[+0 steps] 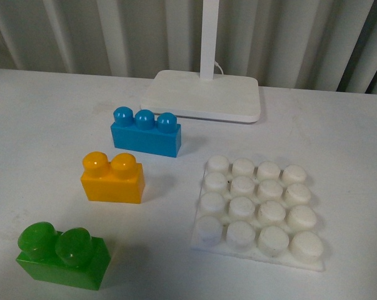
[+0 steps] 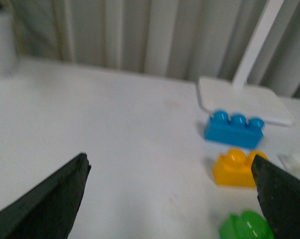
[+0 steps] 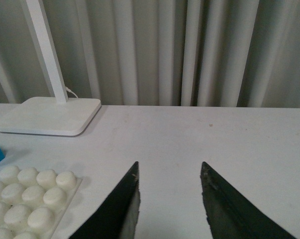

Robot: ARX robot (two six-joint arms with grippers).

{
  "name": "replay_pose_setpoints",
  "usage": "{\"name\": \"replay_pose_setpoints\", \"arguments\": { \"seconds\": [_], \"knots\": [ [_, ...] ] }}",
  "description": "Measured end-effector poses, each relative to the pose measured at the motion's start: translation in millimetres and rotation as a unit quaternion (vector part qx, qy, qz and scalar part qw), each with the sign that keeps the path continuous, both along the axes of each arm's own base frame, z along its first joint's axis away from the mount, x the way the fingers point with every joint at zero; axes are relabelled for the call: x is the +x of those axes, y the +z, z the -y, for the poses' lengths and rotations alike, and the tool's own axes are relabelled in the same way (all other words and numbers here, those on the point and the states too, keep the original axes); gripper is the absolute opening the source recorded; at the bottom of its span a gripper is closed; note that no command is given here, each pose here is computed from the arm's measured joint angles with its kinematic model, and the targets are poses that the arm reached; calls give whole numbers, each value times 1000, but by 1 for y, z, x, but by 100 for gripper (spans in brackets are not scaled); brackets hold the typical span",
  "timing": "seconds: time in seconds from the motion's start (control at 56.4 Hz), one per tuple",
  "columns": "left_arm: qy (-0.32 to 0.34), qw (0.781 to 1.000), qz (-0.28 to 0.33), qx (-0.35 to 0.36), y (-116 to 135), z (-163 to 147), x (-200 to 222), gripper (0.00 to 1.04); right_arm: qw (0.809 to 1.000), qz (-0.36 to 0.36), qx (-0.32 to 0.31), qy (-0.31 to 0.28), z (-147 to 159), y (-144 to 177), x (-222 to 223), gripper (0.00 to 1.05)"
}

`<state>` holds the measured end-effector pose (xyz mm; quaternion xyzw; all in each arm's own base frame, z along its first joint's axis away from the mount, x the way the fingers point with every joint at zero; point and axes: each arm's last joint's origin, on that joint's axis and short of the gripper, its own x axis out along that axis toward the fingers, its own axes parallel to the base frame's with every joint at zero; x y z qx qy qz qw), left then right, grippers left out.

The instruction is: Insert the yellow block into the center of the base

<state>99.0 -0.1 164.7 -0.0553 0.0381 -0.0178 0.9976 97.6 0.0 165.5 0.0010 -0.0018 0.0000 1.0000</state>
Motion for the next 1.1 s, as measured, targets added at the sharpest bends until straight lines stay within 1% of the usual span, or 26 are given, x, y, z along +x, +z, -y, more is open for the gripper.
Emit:
{"name": "replay_pose_setpoints", "arguments": {
  "seconds": [0.089, 0.106, 0.16, 0.213, 0.231, 0.302, 0.319, 0.355, 0.408, 0.461, 0.479, 0.514, 0.532, 0.55, 0.585, 0.621, 0.674, 0.727, 0.745, 0.763, 0.798, 0.834, 0.869, 0.922, 0.976, 1.1],
  "knots": [
    [-15, 998, -31, -48, 2, 0, 7, 98, 1000, 0, 0, 0, 0, 0, 0, 61],
    [-24, 998, -31, -51, 5, 0, 9, 98, 1000, 0, 0, 0, 0, 0, 0, 63],
    [-45, 997, -29, -52, 14, 0, 15, 98, 1000, 0, 0, 0, 0, 0, 0, 73],
    [-69, 997, -22, -39, 27, 1, 23, 98, 1000, 0, 0, 0, 0, 0, 0, 82],
    [-80, 996, -18, -28, 32, 1, 27, 98, 1000, 0, 0, 0, 0, 0, 0, 84],
    [-124, 992, -9, 8, 52, 2, 43, 98, 1000, 0, 0, 0, 0, 0, 0, 97],
    [-142, 989, -12, 30, 58, 2, 51, 98, 1000, 0, 1, 0, 0, 0, 0, 98],
    [-179, 982, -28, 59, 65, 4, 66, 98, 1000, 0, 0, 0, 0, 0, 0, 95],
    [-247, 961, -58, 112, 68, 10, 85, 98, 1000, 0, 0, 0, 0, 0, 0, 96],
    [-292, 941, -88, 143, 67, 15, 96, 98, 1000, 0, 0, 0, 0, 0, 0, 96],
    [-314, 928, -99, 175, 66, 18, 103, 98, 1000, 0, 0, 0, 0, 0, 0, 96],
    [-340, 911, -114, 202, 66, 21, 111, 98, 1000, 0, 0, 0, 0, 0, 0, 96],
    [-362, 895, -118, 231, 67, 23, 117, 98, 1000, 0, 0, 0, 0, 0, 0, 96],
    [-372, 888, -123, 241, 69, 24, 121, 98, 1000, 0, 0, 0, 0, 0, 0, 96],
    [-394, 865, -125, 283, 75, 28, 132, 98, 1000, 0, 0, 0, 0, 0, 0, 96],
    [-417, 838, -130, 326, 82, 33, 143, 98, 1000, 0, 0, 0, 0, 0, 0, 96],
    [-435, 809, -142, 368, 85, 37, 151, 98, 1000, 0, 0, 0, 0, 0, 0, 96],
    [-459, 766, -166, 419, 82, 41, 161, 98, 1000, 0, 0, 0, 0, 0, 0, 96],
    [-462, 762, -169, 421, 81, 42, 162, 98, 1000, 0, 0, 0, 0, 0, 0, 96],
    [-468, 749, -174, 435, 80, 43, 165, 98, 1000, 0, 0, 0, 0, 0, 0, 96],
    [-477, 731, -183, 452, 77, 45, 170, 98, 1000, 0, 0, 0, 0, 0, 0, 96],
    [-483, 720, -190, 460, 75, 46, 173, 98, 1000, 0, 0, 0, 0, 0, 0, 96],
    [-494, 700, -197, 477, 71, 49, 178, 98, 1000, 0, 0, 0, 0, 0, 0, 96],
    [-501, 681, -202, 495, 68, 52, 185, 98, 1000, 0, 0, 0, 0, 0, 0, 96],
    [-504, 655, -210, 522, 63, 57, 198, 98, 1000, 0, 0, 0, 0, 0, 0, 96],
    [-519, 623, -216, 544, 53, 72, 218, 98, 1000, 0, 0, 0, 0, 0, 0, 96]
  ]
}}
